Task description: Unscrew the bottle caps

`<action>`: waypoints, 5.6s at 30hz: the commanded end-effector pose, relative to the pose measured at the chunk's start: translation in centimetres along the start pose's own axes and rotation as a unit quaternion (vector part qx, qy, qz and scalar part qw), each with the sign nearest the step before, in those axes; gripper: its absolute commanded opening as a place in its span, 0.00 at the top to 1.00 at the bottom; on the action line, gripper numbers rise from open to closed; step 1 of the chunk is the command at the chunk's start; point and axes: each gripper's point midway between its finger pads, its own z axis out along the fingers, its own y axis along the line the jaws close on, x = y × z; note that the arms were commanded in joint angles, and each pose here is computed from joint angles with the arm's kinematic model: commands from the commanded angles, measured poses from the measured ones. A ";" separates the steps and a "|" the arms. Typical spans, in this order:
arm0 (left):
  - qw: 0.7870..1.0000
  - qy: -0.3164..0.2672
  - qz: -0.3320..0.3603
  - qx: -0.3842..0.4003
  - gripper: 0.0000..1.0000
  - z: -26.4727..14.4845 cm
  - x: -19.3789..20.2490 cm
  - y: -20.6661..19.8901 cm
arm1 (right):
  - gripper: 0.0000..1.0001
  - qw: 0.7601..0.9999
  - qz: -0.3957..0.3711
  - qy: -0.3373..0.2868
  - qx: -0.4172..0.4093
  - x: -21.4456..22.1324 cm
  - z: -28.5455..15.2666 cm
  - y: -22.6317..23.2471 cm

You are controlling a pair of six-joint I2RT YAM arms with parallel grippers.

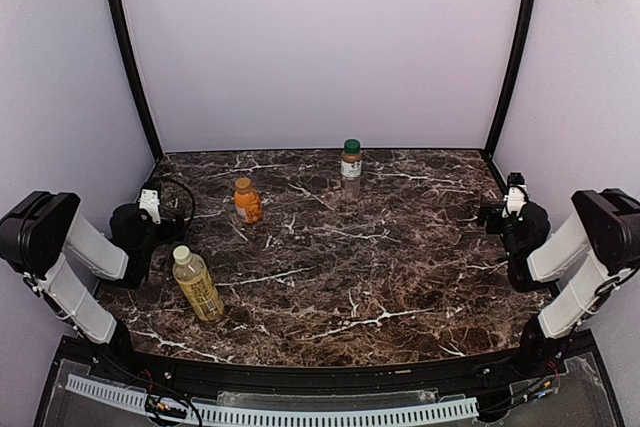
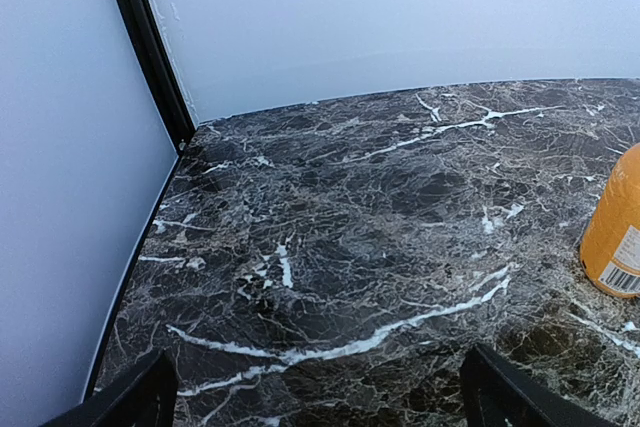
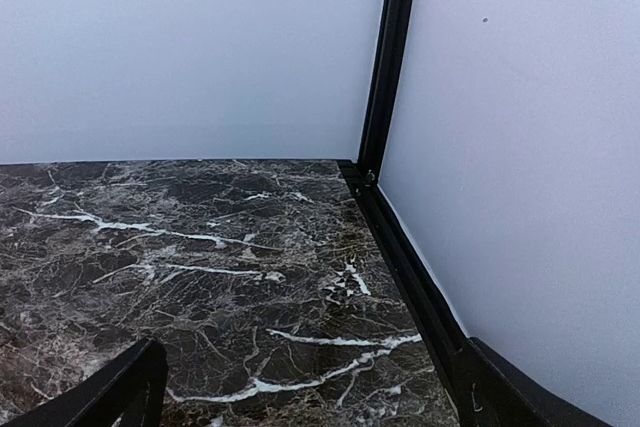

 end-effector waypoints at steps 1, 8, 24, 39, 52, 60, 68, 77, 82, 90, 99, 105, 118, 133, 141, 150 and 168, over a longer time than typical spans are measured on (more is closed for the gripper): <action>1.000 -0.005 -0.003 -0.005 0.00 0.1 -0.5 0.3 | 0.01 1.000 0.003 -0.016 -0.003 -1.4 0.0 0.0; 1.000 -0.008 -0.003 0.007 0.00 0.2 -0.7 0.0 | 0.01 1.000 0.021 -0.005 -0.016 -5.4 -0.2 0.1; 0.922 0.168 0.020 0.349 0.14 -4.3 -11.3 -2.7 | 0.02 0.939 0.123 0.072 -0.314 -13.8 -2.3 12.2; 0.747 0.239 0.242 0.571 0.07 -28.7 -13.4 -9.8 | 0.02 0.817 0.077 0.012 -0.571 -21.7 -13.5 28.6; 0.862 0.228 0.213 0.400 0.01 -24.7 -14.0 -6.7 | 0.01 0.686 -0.015 -0.018 -0.728 -21.8 -27.9 50.0; 0.928 0.219 0.125 0.273 0.01 -20.9 -15.6 -2.8 | 0.01 0.655 -0.022 0.027 -0.755 -18.3 -32.4 58.3; 0.934 0.223 0.113 0.256 0.01 -20.6 -15.1 -2.1 | 0.01 0.670 -0.072 0.037 -0.738 -14.8 -34.2 61.0; 0.935 0.214 0.113 0.260 0.01 -21.0 -15.8 -2.2 | 0.46 0.689 -0.101 0.059 -0.715 -12.5 -32.9 62.2; 0.935 0.212 0.114 0.259 0.01 -21.2 -16.0 -2.1 | 0.42 0.686 -0.105 0.063 -0.718 -12.0 -33.0 62.1; 0.931 0.215 0.110 0.274 0.01 -21.4 -15.5 -2.6 | 0.89 0.682 -0.104 0.083 -0.719 -11.5 -33.2 61.9; 0.900 0.197 0.120 0.369 0.01 -23.1 -16.7 -5.3 | 1.00 0.723 0.016 0.072 -0.687 -21.8 -28.4 55.6; 0.823 0.184 0.149 0.516 0.01 -26.7 -16.8 -11.3 | 1.00 0.772 0.132 0.033 -0.621 -26.5 -24.0 49.3; 0.818 0.022 0.277 0.505 0.01 -23.4 -21.4 -17.7 | 1.00 0.777 0.229 0.019 -0.587 -28.8 -22.2 44.3; 0.811 0.064 0.201 0.546 0.05 -21.6 -18.5 -21.7 | 1.00 0.740 0.274 0.004 -0.614 -29.2 -22.9 44.4; 0.815 0.065 0.191 0.543 0.26 -21.2 -18.5 -22.0 | 1.00 0.727 0.283 0.010 -0.625 -29.0 -23.1 44.6; 0.816 0.057 0.191 0.542 0.53 -21.0 -18.9 -22.1 | 0.84 0.721 0.284 0.031 -0.632 -28.3 -22.9 44.7; 0.805 -0.117 0.546 0.201 0.58 -15.0 -24.1 -17.4 | 0.26 0.754 0.210 0.240 -0.574 -25.4 -22.0 41.5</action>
